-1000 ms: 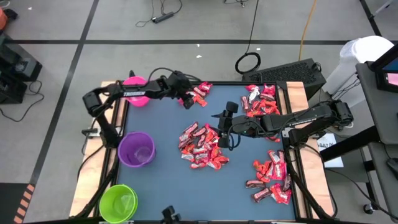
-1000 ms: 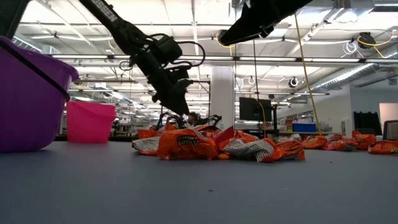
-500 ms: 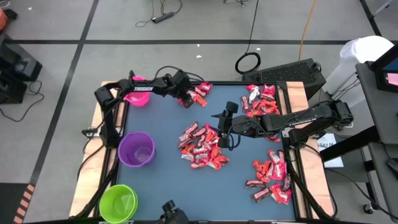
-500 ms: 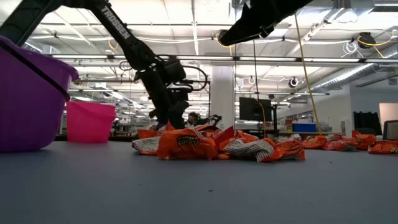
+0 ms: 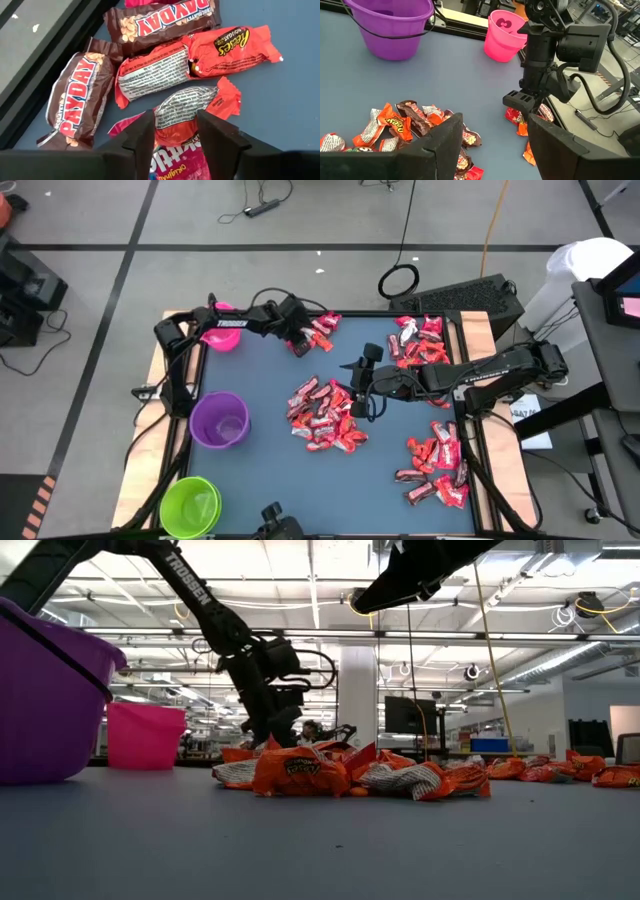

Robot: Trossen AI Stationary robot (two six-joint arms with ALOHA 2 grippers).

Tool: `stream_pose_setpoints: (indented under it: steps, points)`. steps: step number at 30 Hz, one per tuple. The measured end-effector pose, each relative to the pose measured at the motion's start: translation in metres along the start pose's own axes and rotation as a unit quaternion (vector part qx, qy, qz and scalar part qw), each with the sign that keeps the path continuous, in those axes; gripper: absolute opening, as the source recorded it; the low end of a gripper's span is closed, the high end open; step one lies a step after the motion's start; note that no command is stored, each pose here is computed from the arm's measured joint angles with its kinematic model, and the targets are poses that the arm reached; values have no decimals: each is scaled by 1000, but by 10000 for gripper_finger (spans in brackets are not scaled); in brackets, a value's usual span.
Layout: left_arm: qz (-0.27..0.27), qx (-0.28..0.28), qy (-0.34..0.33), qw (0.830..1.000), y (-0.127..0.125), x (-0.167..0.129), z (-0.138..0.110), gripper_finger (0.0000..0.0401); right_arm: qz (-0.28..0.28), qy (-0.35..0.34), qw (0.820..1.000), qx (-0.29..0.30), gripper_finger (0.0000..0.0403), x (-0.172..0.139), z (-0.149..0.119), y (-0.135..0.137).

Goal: Organize candy in baskets
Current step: Put the orange chocolate into the pink bucket

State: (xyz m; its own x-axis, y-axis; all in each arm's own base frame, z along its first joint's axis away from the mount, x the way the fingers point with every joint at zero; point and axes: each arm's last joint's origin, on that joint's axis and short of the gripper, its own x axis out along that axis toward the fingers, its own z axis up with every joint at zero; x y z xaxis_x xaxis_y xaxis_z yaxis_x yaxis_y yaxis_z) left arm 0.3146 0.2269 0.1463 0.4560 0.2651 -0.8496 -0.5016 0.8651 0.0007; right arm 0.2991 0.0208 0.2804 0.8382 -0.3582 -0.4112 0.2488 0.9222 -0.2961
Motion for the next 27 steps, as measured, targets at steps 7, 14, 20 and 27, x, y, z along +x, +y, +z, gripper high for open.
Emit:
stream_pose_setpoints:
  steps: [7, 14, 20, 27]
  points:
    - [-10, 18, 12, 1000, 0, 12, -4, 130, 0, -1, 1000, 0, 210, 0, 0, 0]
    - [-9, 26, 6, 1000, 0, 10, -3, 84, 0, -1, 1000, 1, 210, 0, 0, 0]
    - [-6, 32, 5, 999, -4, 1, -1, 55, 0, -1, 1000, 0, 210, 0, 0, 0]
    - [-8, 38, -15, 999, -10, -21, 6, 45, 0, 0, 1000, 0, 210, 0, 0, 0]
